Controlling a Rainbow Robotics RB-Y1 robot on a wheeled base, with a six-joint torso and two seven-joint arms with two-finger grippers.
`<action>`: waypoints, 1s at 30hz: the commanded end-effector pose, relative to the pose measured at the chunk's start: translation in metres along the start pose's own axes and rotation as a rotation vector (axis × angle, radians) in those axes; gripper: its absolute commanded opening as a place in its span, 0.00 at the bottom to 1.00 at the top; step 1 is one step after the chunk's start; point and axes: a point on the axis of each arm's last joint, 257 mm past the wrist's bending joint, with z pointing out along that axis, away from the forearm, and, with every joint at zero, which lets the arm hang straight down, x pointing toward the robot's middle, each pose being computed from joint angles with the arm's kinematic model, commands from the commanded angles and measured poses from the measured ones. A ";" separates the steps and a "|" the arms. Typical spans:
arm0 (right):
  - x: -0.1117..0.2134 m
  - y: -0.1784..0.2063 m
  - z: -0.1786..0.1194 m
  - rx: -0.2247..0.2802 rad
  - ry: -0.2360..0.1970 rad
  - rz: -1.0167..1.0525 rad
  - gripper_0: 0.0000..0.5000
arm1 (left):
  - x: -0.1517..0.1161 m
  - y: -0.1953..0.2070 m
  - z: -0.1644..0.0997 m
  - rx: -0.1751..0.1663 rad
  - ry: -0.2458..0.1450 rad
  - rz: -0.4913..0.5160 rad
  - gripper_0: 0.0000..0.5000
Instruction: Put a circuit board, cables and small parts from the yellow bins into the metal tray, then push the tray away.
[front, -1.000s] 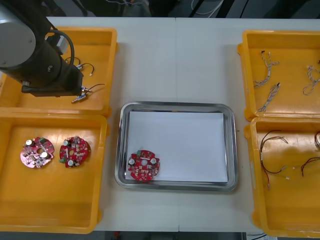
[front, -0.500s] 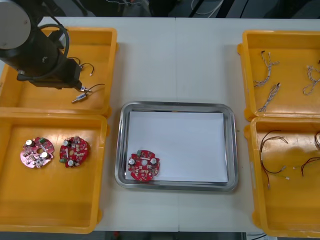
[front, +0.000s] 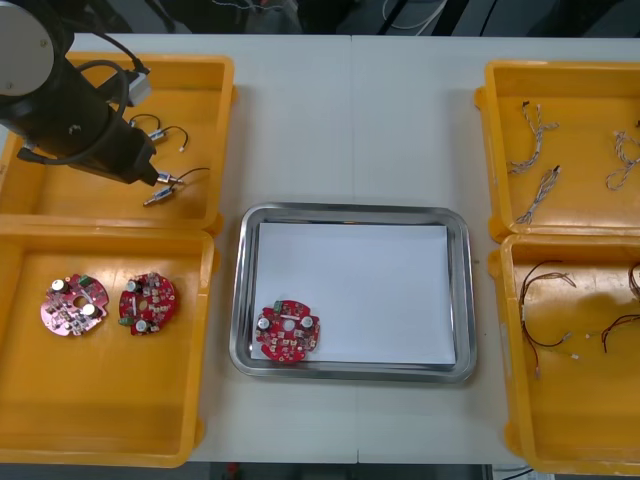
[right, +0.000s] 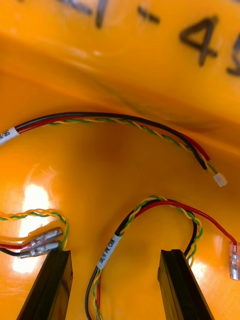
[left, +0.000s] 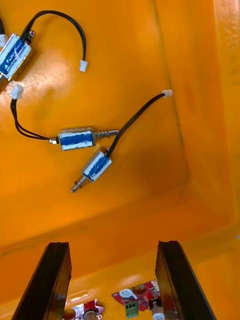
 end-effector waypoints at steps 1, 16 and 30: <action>0.010 0.013 0.001 -0.023 0.014 0.053 1.00 | -0.033 0.019 -0.023 -0.023 -0.092 0.189 1.00; 0.017 0.006 0.011 -0.009 0.034 0.073 0.85 | -0.042 0.018 0.010 -0.032 -0.114 0.210 1.00; 0.018 0.001 0.017 -0.035 0.031 0.078 0.45 | -0.047 0.008 0.039 -0.044 -0.100 0.184 1.00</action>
